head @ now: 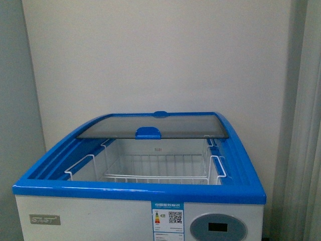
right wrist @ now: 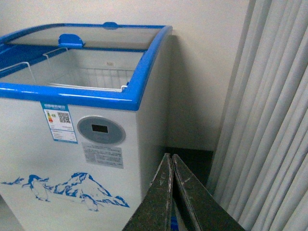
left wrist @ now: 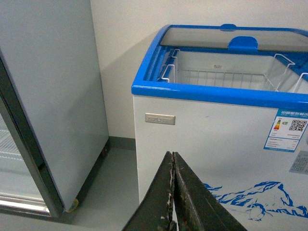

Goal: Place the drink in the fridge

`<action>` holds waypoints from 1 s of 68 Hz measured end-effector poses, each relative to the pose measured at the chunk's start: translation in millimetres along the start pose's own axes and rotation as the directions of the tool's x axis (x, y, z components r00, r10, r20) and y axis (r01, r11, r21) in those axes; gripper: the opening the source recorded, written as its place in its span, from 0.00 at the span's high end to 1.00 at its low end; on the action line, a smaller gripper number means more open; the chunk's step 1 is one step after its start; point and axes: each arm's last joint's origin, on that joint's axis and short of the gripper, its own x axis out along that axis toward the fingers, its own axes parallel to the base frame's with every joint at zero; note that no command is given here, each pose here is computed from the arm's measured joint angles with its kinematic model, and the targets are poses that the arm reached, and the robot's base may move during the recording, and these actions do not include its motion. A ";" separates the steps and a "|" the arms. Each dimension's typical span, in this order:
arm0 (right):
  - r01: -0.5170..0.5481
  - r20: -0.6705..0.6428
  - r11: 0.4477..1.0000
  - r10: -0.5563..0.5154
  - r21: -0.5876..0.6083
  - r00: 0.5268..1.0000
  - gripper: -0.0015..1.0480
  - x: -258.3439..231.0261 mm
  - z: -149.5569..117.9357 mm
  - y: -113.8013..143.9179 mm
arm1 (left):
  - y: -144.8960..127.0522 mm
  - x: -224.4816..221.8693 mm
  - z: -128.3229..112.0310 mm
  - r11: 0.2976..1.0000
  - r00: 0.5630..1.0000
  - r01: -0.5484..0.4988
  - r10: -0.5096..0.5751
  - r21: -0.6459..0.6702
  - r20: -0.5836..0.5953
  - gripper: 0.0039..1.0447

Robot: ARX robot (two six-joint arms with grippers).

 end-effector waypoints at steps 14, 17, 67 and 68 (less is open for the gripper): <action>0.000 0.010 1.000 0.000 0.000 1.000 0.97 -0.6 -5.3 0.1 | 0.0 0.0 0.0 1.000 1.000 0.000 0.000 0.000 0.000 0.98; 0.000 0.010 1.000 0.000 0.000 1.000 0.97 -0.6 -5.3 0.1 | 0.0 0.0 0.0 1.000 1.000 0.000 0.000 0.000 0.000 0.98; 0.000 0.011 1.000 0.000 0.001 1.000 0.07 -0.7 -5.2 0.1 | 0.0 0.0 0.0 1.000 1.000 0.000 0.000 0.000 0.000 0.07; 0.000 0.011 1.000 0.000 0.001 1.000 0.08 -0.7 -5.2 0.1 | 0.0 0.0 0.0 1.000 1.000 0.000 0.000 0.000 0.000 0.08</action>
